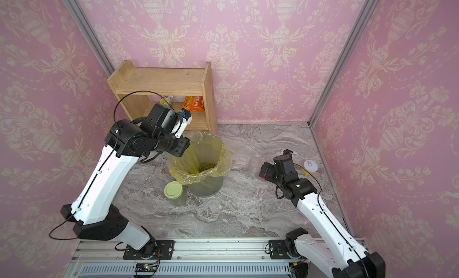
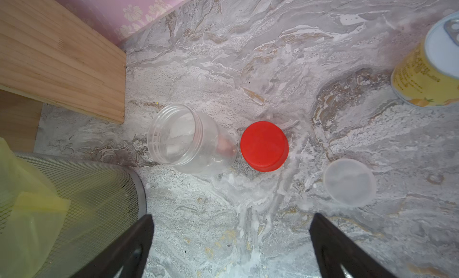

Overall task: Empty moldy mung beans from jars
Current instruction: Pour the moldy mung beans from the jar into the trash bin, then place the jar at the center of the board.

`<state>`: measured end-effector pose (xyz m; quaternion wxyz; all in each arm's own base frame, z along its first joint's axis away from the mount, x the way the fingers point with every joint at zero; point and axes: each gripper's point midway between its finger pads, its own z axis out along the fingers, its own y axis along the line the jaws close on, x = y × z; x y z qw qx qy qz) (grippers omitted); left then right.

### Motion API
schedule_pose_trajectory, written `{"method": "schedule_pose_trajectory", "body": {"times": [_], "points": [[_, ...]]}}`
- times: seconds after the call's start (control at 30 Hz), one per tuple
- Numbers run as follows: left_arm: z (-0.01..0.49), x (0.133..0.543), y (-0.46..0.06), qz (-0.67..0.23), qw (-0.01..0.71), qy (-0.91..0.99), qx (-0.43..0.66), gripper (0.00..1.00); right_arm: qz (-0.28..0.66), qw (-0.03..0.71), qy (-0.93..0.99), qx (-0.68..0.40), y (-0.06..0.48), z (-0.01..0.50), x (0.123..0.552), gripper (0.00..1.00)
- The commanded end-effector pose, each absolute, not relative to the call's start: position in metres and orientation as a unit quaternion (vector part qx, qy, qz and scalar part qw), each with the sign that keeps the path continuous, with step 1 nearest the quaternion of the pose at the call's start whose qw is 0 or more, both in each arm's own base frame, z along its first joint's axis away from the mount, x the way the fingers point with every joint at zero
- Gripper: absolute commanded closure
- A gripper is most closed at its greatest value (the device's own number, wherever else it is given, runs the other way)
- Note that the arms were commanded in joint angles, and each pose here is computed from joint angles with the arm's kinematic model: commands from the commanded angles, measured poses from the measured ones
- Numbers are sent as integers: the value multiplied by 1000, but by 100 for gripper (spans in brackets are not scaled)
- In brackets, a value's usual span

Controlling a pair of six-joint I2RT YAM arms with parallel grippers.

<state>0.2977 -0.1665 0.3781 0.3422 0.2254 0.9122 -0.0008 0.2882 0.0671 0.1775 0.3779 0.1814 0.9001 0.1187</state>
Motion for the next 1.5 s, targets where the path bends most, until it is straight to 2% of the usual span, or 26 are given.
{"method": "schedule_pose_trajectory", "body": {"times": [0.0,0.17,0.33,0.67,0.77,0.93,1.13,1.3,1.47], "points": [[353,276,-165,-11,298,926,230,75,133,381,897,179,72,183,286,0],[349,254,-148,-33,328,923,198,74,124,390,894,180,67,187,283,0],[377,278,-167,-28,345,910,229,75,128,389,896,175,70,193,287,0],[347,248,-158,-53,310,924,218,75,174,383,893,161,86,197,283,0],[358,257,-162,-62,349,909,220,75,240,393,874,158,104,213,286,0],[399,266,-197,-158,434,856,231,76,396,398,815,142,147,266,285,0],[428,277,-223,-227,517,794,225,76,487,453,731,154,153,334,279,0],[437,285,-244,-278,539,765,215,76,538,502,657,164,155,373,278,0],[449,289,-261,-302,560,740,220,77,597,505,606,148,174,405,277,0]]}}
